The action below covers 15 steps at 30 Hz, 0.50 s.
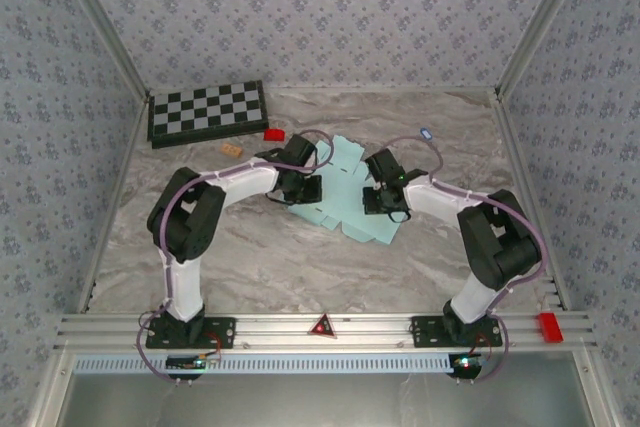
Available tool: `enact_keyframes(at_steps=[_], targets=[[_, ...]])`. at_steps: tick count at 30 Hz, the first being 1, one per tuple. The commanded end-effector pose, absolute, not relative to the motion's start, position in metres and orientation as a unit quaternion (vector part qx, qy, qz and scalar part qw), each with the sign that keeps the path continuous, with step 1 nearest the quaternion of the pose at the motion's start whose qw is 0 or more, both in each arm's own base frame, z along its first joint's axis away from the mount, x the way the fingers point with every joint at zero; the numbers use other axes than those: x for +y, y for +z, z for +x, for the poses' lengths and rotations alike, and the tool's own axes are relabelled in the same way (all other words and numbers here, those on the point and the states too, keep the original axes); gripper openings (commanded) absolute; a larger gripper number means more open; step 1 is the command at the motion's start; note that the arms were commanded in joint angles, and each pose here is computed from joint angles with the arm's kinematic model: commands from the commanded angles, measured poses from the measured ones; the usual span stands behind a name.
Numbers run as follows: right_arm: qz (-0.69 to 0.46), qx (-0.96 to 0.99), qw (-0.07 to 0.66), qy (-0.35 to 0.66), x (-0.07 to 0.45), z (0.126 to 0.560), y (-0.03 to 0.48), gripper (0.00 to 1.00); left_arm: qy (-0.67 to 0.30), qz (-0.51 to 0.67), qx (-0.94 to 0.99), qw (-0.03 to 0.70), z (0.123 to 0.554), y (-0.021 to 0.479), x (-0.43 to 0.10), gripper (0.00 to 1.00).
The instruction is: Fold the paper box
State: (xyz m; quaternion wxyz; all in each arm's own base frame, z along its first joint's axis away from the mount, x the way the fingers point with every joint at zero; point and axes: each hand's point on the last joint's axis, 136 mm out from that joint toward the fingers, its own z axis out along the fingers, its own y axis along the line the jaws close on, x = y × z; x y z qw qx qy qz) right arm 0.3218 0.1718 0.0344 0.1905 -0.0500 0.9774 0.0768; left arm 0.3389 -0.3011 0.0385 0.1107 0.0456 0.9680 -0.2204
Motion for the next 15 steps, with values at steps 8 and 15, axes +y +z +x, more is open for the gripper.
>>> enact_keyframes(at_steps=[8, 15], targets=[[-0.096, 0.984, 0.128, 0.082, 0.197, 0.262, 0.005, 0.1, -0.197, 0.048, 0.973, 0.113, 0.356, 0.016, -0.301, 0.07], [-0.118, 0.979, 0.122, 0.113, 0.232, 0.24, 0.002, 0.1, -0.209, 0.092, 0.966, 0.12, 0.379, 0.017, -0.31, 0.08]])
